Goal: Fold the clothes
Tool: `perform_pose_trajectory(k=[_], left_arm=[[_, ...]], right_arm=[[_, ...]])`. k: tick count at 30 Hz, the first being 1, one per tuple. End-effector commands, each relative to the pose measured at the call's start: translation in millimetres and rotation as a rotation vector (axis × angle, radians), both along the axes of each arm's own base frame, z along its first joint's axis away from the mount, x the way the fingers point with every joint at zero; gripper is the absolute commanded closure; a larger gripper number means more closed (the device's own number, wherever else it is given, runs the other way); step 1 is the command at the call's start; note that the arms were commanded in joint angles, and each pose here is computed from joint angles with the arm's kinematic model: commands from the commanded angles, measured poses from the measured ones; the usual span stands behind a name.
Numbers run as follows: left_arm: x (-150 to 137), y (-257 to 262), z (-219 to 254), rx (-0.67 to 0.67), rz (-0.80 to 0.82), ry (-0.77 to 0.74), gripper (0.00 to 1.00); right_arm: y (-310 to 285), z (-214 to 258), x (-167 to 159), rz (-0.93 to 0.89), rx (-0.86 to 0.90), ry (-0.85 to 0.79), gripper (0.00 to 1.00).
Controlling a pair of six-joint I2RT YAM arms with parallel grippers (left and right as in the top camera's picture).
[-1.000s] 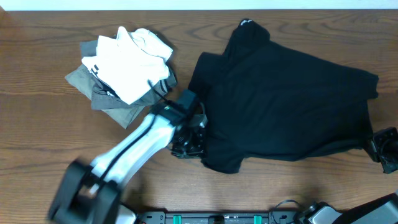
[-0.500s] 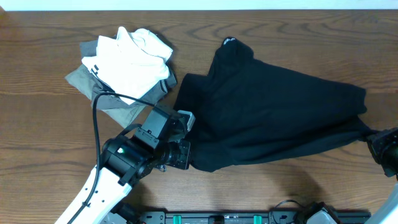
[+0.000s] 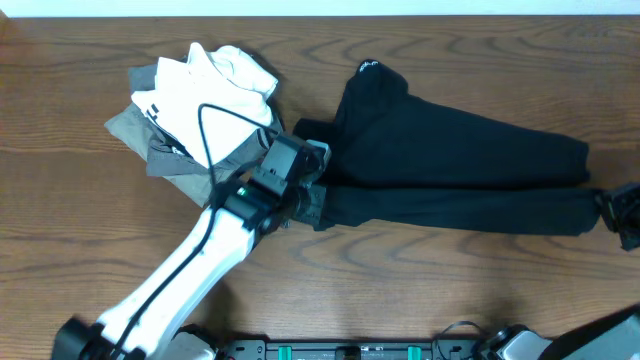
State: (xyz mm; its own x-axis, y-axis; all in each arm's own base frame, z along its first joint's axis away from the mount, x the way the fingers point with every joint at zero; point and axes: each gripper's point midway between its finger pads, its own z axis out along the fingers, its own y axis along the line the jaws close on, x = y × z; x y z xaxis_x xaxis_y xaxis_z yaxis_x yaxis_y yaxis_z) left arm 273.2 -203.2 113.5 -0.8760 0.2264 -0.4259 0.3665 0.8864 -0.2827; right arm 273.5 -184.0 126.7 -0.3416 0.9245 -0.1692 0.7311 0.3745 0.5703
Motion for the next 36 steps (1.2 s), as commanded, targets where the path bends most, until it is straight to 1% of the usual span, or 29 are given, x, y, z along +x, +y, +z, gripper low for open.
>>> perform_pose_trajectory(k=[1, 4, 8, 14, 15, 16, 17, 18, 20, 21, 23, 26, 29, 30, 33, 36], left_arm=[[22.2, 5.8, -9.8, 0.041, -0.023, -0.044, 0.94], [43.4, 3.9, -11.3, 0.036, -0.035, -0.1, 0.93], [65.0, -0.5, -13.4, 0.018, -0.034, -0.162, 0.92], [89.5, -10.2, -9.7, -0.023, -0.023, -0.247, 0.85], [91.2, -10.9, -9.3, -0.025, -0.022, -0.253, 0.83], [93.9, -9.2, -9.0, -0.016, -0.013, -0.264, 0.83], [96.2, -5.7, -9.4, 0.002, 0.001, -0.273, 0.76], [99.4, -1.1, -9.5, 0.026, 0.019, -0.286, 0.73], [103.1, 4.5, -8.5, 0.055, 0.038, -0.302, 0.65], [103.5, 5.4, -7.2, 0.06, 0.035, -0.302, 0.62], [103.5, 5.9, -1.9, 0.068, 0.028, -0.297, 0.59], [105.9, 4.7, 15.4, 0.074, 0.024, -0.288, 0.51], [111.8, 1.3, 41.2, 0.068, 0.025, -0.296, 0.38], [112.1, -1.8, 50.0, 0.056, 0.017, -0.29, 0.36], [115.0, -9.6, 72.6, -0.008, 0.031, -0.237, 0.35], [128.9, -20.9, 82.0, -0.055, 0.009, -0.213, 0.34]], right_arm=[[7.4, -16.6, 22.9, -0.004, 0.1, -0.007, 0.99], [5.2, -36.8, 42.9, 0.008, 0.117, -0.013, 0.99], [6.7, -51.9, 71.7, 0.054, 0.121, -0.071, 0.99], [17.3, -69.4, 87.7, 0.086, 0.126, -0.062, 0.99], [18.6, -71.8, 88.1, 0.088, 0.122, -0.052, 0.96], [19.6, -73.2, 88.4, 0.091, 0.117, -0.046, 0.91], [19.5, -74.0, 88.3, 0.09, 0.111, -0.04, 0.89], [18.9, -74.5, 88.1, 0.088, 0.107, -0.037, 0.87], [16.7, -74.7, 87.1, 0.082, 0.105, -0.036, 0.78], [15.4, -74.6, 86.2, 0.078, 0.106, -0.036, 0.75], [12.0, -70.6, 85.6, 0.072, 0.118, -0.055, 0.69], [9.0, -60.0, 89.4, 0.088, 0.131, -0.101, 0.66], [14.5, -50.4, 92.9, 0.148, 0.13, -0.124, 0.64], [17.3, -49.5, 92.9, 0.17, 0.124, -0.119, 0.63], [31.0, -51.0, 90.4, 0.258, 0.092, -0.078, 0.59], [44.7, -55.8, 90.7, 0.319, 0.061, -0.04, 0.54]])
